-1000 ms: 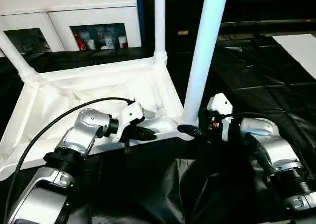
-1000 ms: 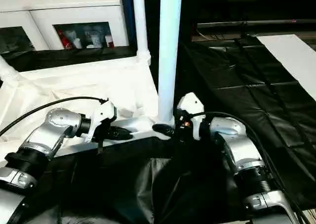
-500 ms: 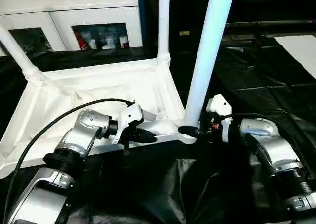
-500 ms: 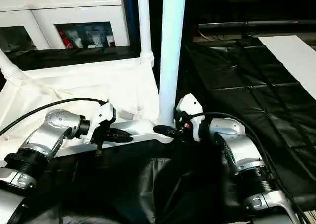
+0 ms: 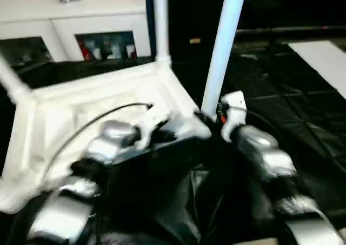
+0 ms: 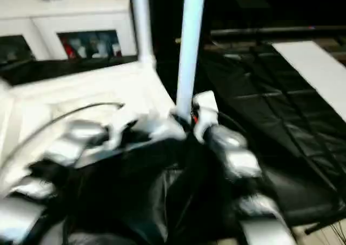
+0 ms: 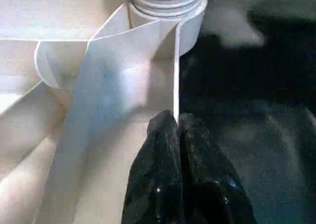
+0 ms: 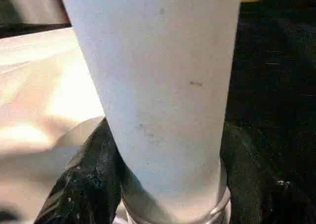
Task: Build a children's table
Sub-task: Insert table leg to table base
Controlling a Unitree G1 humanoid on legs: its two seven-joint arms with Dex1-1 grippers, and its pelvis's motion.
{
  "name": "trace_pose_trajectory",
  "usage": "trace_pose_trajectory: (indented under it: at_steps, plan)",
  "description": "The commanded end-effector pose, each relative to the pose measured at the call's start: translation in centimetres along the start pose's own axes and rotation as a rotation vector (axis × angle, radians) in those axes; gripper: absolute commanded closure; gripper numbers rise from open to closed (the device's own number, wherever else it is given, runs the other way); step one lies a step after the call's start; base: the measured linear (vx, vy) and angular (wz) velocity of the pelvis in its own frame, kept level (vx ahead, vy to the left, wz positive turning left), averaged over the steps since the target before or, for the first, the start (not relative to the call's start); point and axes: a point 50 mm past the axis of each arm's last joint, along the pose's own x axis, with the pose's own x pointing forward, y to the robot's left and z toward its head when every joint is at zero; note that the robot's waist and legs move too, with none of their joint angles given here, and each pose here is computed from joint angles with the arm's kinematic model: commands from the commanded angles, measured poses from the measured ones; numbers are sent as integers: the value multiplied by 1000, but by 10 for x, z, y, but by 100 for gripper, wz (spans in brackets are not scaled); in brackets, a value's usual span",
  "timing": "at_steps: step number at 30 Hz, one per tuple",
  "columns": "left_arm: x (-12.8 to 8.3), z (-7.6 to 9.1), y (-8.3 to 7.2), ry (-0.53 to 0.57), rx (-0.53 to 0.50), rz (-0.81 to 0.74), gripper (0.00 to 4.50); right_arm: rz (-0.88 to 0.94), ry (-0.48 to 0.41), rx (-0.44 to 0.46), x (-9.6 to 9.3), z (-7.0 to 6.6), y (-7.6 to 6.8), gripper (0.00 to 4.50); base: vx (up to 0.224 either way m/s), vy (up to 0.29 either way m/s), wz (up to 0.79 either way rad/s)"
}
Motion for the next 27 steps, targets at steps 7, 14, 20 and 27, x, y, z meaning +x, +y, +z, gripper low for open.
trace_pose_trajectory:
  at_steps: [7,14,20,27]
  plan:
    - [4,10,7,0,-22,123,450,-141,132,-6,5,-29,3,209,0,0,0]
    - [-2,4,7,11,-2,89,450,59,18,42,8,-16,18,209,0,0,0]
    - [-10,0,10,9,14,53,450,181,-7,-23,2,-10,15,134,0,0,0]
    - [-25,-9,11,10,61,-72,450,505,19,-193,-27,-5,7,96,0,0,0]
